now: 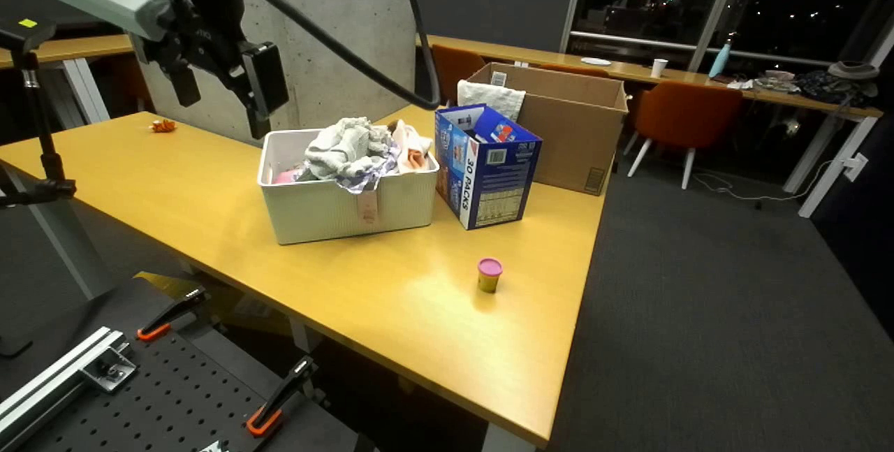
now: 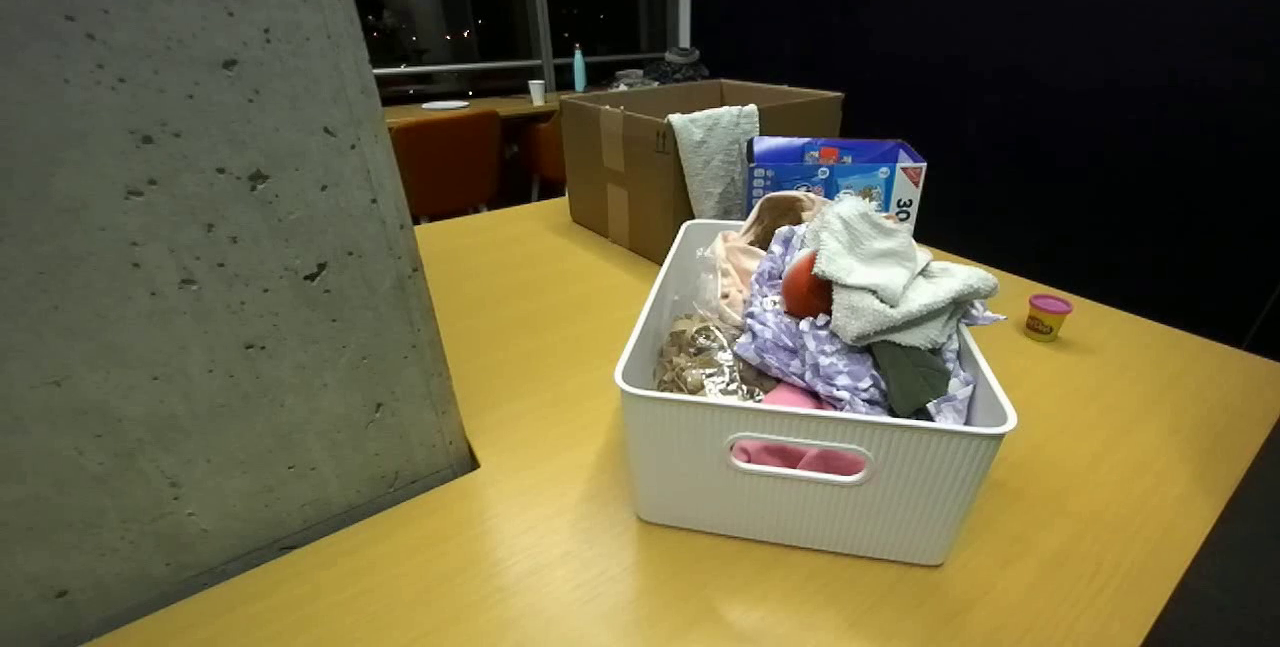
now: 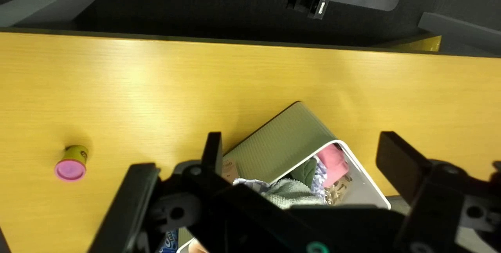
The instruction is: Put the gray cloth on the jar and put the cloth back in the basket
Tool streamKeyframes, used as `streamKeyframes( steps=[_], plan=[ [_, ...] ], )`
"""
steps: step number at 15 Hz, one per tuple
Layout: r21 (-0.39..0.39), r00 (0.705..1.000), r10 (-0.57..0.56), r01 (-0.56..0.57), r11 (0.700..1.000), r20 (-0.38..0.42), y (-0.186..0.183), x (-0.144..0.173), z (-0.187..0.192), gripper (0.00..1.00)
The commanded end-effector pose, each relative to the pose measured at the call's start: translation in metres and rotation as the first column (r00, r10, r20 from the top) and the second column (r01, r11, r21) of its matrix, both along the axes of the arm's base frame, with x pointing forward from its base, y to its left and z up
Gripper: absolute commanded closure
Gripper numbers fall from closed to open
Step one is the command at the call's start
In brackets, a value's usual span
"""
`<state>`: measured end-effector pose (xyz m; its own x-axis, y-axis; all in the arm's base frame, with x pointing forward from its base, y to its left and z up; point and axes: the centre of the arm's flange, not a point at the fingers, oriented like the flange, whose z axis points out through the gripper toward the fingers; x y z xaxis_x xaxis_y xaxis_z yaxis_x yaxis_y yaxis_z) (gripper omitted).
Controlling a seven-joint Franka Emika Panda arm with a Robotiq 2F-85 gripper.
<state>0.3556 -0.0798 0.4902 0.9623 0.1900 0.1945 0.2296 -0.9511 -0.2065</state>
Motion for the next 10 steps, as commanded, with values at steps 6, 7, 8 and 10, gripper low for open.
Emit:
streamKeyframes(
  steps=[6,7,8,10],
  plan=[
    [-0.074,0.989,0.147,-0.144,0.987,0.033,-0.033,0.13,0.053,0.0],
    [-0.07,0.984,0.176,-0.173,0.982,0.03,-0.029,0.15,0.049,0.0],
    [-0.07,0.98,0.199,-0.197,0.978,0.03,-0.028,0.169,0.047,0.0],
    [-0.065,0.967,0.255,-0.254,0.965,0.023,-0.009,0.209,0.029,0.0]
  ],
)
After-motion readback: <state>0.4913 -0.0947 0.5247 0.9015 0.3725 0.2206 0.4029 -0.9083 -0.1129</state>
